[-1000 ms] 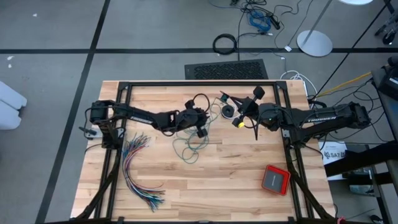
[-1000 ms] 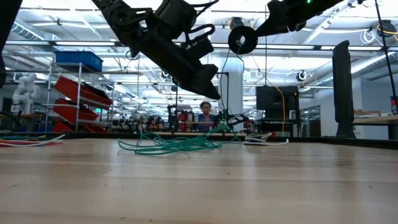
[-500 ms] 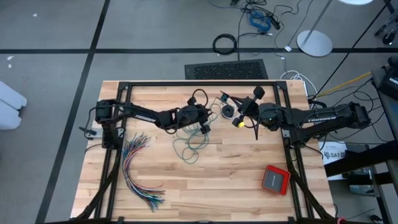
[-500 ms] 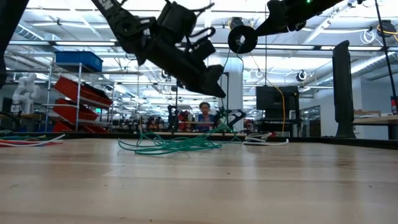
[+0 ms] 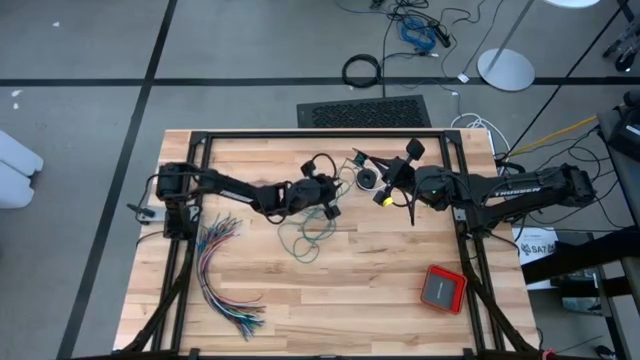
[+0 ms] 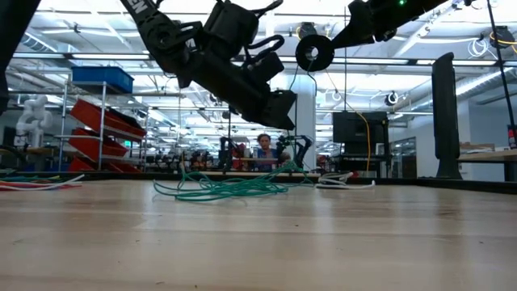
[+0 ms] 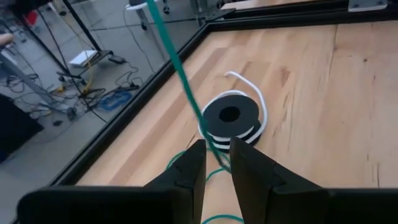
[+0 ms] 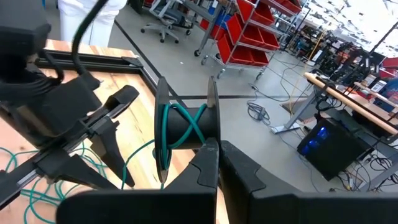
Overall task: Coil cords
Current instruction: Coil the green wire onto the spool
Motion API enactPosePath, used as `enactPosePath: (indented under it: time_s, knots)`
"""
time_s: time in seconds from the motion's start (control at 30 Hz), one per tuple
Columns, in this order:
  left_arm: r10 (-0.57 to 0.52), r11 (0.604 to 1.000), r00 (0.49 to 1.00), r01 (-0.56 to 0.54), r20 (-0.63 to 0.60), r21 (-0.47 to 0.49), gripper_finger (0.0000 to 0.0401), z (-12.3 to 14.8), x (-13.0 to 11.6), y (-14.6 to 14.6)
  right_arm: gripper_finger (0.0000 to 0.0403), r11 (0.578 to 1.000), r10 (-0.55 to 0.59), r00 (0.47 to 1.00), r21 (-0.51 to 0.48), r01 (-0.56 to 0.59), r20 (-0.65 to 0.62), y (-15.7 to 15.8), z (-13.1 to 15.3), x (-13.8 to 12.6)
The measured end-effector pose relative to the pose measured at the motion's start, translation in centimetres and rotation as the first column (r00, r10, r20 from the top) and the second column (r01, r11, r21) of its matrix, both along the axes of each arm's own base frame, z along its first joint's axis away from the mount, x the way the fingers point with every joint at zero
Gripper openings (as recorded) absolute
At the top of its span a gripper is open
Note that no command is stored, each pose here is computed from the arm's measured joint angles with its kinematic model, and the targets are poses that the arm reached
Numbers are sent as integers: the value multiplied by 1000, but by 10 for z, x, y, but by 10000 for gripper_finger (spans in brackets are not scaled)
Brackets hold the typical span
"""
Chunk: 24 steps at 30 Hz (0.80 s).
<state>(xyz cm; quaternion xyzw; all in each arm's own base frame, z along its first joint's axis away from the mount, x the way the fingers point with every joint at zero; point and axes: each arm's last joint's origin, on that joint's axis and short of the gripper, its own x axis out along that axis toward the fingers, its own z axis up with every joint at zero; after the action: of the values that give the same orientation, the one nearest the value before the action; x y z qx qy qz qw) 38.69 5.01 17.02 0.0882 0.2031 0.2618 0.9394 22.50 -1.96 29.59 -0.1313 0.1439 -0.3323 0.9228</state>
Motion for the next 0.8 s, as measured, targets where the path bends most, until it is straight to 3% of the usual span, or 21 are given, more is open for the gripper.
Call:
enactPosePath:
  time_s: [0.4,0.8]
  knots:
    - [45,998,999,-44,-12,41,78,0,0,-12,0,1000,0,1000,0,0,-1,0,0,0]
    - [-12,1000,999,11,43,3,34,4,2,-5,0,1000,1,1000,1,-1,6,0,1,0]
